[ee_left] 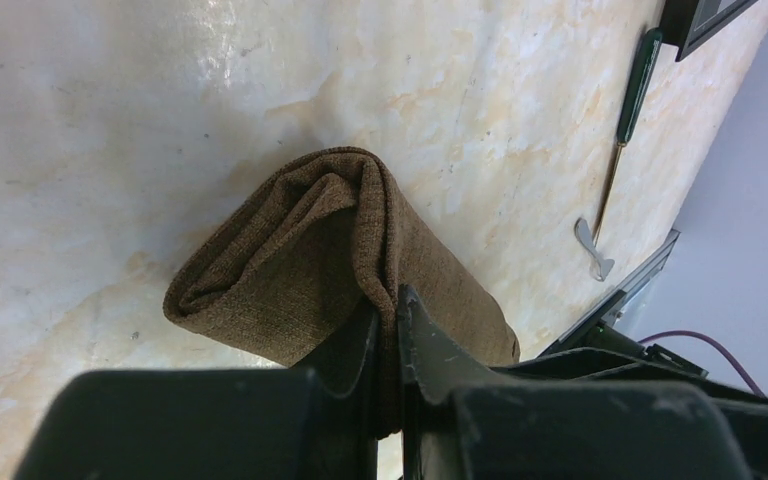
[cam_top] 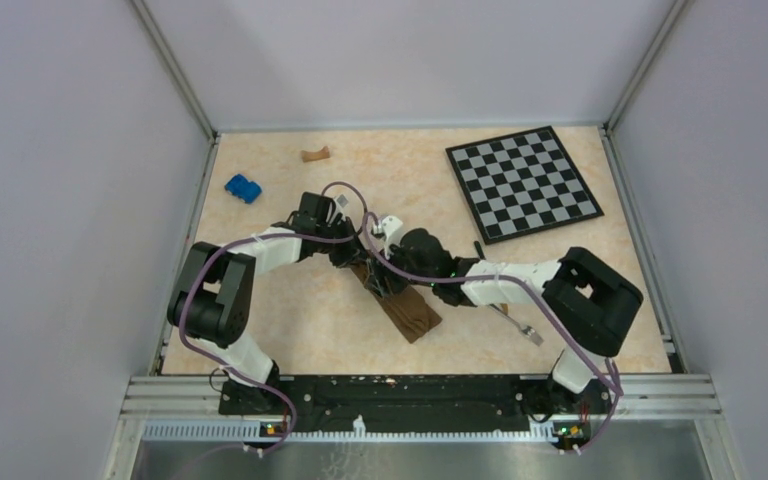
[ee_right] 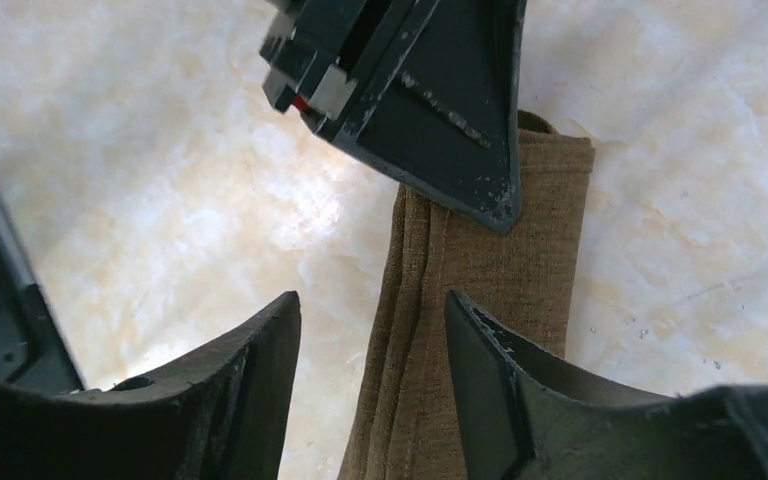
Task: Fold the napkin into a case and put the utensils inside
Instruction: Fold the top corner of the smaller rectangle-folded napkin at the center of the board.
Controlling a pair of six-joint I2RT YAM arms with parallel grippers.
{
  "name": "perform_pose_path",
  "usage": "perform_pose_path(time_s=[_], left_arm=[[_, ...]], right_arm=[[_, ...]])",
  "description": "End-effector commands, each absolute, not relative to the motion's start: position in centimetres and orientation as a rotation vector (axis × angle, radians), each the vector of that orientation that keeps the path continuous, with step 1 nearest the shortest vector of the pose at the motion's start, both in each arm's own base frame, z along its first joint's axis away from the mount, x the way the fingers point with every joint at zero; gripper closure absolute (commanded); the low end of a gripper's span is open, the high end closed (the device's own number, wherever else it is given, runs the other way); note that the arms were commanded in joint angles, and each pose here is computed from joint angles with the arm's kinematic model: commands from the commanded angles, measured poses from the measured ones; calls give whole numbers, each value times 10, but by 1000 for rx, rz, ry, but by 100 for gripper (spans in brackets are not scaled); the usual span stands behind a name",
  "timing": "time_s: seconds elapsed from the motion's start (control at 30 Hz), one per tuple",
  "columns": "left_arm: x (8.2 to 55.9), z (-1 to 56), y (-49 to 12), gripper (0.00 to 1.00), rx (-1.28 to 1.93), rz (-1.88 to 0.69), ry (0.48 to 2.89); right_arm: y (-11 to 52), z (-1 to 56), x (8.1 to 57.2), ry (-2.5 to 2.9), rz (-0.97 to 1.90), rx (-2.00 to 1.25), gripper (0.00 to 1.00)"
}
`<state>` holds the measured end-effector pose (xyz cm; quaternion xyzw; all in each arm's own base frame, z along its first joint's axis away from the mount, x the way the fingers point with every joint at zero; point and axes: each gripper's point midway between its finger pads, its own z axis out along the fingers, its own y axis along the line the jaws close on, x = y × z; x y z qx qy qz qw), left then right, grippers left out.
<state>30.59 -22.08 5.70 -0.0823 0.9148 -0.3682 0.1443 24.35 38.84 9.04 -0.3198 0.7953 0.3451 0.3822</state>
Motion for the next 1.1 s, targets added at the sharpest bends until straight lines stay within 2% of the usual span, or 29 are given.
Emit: perform_pose_path(time_s=[0.0, 0.3, 0.57, 0.63, 0.73, 0.93, 1.07], left_arm=[[310, 75, -226, 100, -231, -1113, 2598], [307, 71, -226, 100, -249, -1127, 2609], [307, 71, -225, 100, -263, -1121, 2610], [307, 71, -226, 100, -268, -1124, 2608], [307, 72, -226, 100, -273, -1124, 2610], [307, 72, -225, 100, -277, -1116, 2614], [307, 74, -226, 100, -279, -1122, 2610]], right_arm=[[404, 114, 271, 1860, 667, -779, 47], [409, 107, 280, 1823, 471, -777, 55], [420, 105, 279, 1815, 461, -784, 72], [422, 104, 278, 1819, 468, -783, 73], [424, 102, 275, 1819, 475, -788, 68], [424, 92, 273, 1827, 457, -803, 64], [422, 89, 280, 1833, 389, -782, 66]])
